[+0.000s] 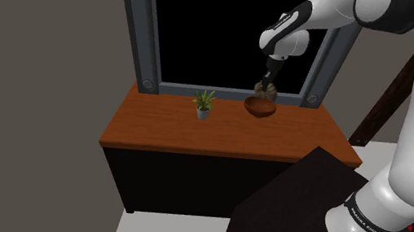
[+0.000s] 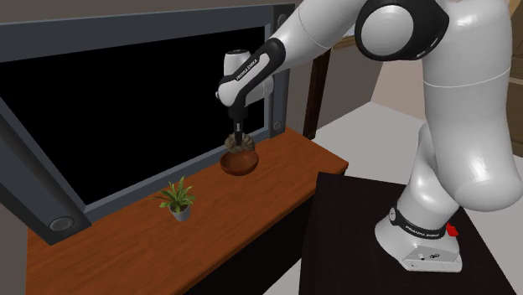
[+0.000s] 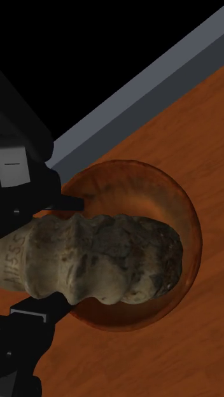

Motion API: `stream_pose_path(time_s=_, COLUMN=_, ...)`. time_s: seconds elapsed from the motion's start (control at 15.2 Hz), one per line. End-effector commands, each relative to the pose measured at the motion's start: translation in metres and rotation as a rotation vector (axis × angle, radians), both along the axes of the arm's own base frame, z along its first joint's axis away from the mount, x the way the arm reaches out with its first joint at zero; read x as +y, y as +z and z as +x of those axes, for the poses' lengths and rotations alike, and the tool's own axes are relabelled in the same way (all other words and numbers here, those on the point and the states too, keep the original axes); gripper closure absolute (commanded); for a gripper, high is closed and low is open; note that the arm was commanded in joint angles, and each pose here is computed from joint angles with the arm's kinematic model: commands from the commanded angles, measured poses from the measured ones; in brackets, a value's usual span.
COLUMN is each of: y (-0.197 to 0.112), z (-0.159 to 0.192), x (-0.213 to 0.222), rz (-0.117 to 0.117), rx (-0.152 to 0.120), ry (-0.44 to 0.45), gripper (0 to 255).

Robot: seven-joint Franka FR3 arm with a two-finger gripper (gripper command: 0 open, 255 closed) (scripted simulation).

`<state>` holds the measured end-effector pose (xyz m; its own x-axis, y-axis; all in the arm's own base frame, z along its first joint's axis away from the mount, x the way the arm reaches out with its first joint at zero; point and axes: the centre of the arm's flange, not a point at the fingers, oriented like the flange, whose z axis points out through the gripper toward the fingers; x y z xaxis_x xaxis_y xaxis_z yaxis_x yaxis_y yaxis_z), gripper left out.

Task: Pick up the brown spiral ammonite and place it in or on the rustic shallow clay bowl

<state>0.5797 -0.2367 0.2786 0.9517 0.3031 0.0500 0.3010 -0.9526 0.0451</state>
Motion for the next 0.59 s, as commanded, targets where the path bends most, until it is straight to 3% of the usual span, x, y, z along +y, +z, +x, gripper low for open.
stream_pose_path(time_s=0.0, y=-0.010, z=-0.001, x=0.000, rz=0.000, rx=-0.001, ry=0.000, gripper=255)
stream_pose_path(time_s=0.33, y=-0.037, z=-0.001, x=0.000, rz=0.000, rx=-0.001, ry=0.000, gripper=255)
stream_pose_path(time_s=0.53, y=-0.037, z=-0.001, x=0.000, rz=0.000, rx=-0.001, ry=0.000, gripper=255)
